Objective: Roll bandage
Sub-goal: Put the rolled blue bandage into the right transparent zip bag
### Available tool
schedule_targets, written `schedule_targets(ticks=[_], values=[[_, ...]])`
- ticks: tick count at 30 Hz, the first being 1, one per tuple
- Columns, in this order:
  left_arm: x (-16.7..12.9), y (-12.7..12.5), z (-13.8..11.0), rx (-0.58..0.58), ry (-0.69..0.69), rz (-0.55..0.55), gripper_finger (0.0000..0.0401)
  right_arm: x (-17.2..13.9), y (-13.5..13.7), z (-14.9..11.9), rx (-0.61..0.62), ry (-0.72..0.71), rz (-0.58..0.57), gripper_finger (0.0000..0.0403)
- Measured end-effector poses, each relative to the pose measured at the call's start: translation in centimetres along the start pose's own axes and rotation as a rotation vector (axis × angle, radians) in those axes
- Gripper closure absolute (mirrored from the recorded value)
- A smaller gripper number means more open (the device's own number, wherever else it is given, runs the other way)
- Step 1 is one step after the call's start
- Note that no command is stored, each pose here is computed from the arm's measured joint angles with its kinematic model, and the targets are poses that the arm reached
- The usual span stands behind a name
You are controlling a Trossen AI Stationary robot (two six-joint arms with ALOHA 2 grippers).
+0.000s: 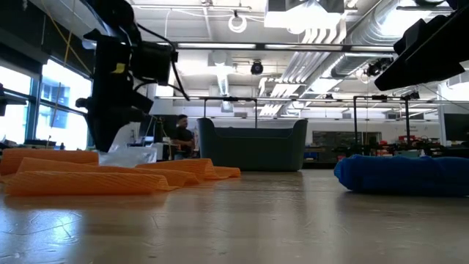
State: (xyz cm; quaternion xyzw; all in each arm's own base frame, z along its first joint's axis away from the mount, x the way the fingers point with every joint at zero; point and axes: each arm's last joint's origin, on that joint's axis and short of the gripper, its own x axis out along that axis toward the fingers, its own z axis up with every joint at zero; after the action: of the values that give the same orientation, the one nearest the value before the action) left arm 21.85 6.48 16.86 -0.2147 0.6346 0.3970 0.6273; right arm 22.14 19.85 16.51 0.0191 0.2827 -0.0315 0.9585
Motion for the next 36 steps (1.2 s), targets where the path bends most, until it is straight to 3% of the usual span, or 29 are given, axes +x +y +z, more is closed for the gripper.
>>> schedule_targets(ticks=[2,8,13,18,22,27,32,36], values=[[-0.3,-0.3,-0.1,0.033,-0.009,-0.002,0.039,0.0,0.0,0.0,-0.003,-0.002,-0.003,0.0194],[-4.1,-2.4,0.2,0.115,-0.121,-0.004,0.0399,-0.1,0.0,0.0,-0.001,-0.009,-0.01,0.0194],[-9.8,-6.1,-0.9,0.292,-0.32,-0.152,0.04,-0.7,0.5,-0.4,-0.026,-0.033,-0.032,0.0194],[-12.9,-10.6,-4.1,0.497,-0.573,-0.407,0.0401,-2.3,1.8,-1.4,-0.053,-0.086,-0.056,0.0194],[-13.1,-14.3,-7.1,0.495,-0.776,-0.699,0.0401,-3.9,2.8,-2.7,-0.078,-0.107,-0.051,0.0194],[-12.5,-17.5,-11.0,0.467,-1.096,-1.073,0.0401,-5.0,3.8,-3.4,-0.08,-0.076,0.044,0.0194],[-12.3,-19.3,-13.4,0.504,-1.37,-1.317,0.0401,-5.0,4.7,-1.9,-0.102,-0.19,0.104,0.0194],[-12.2,-20.1,-14.4,0.537,-1.474,-1.471,0.0401,-5.2,5.4,1.0,-0.186,-0.386,0.153,0.0194]])
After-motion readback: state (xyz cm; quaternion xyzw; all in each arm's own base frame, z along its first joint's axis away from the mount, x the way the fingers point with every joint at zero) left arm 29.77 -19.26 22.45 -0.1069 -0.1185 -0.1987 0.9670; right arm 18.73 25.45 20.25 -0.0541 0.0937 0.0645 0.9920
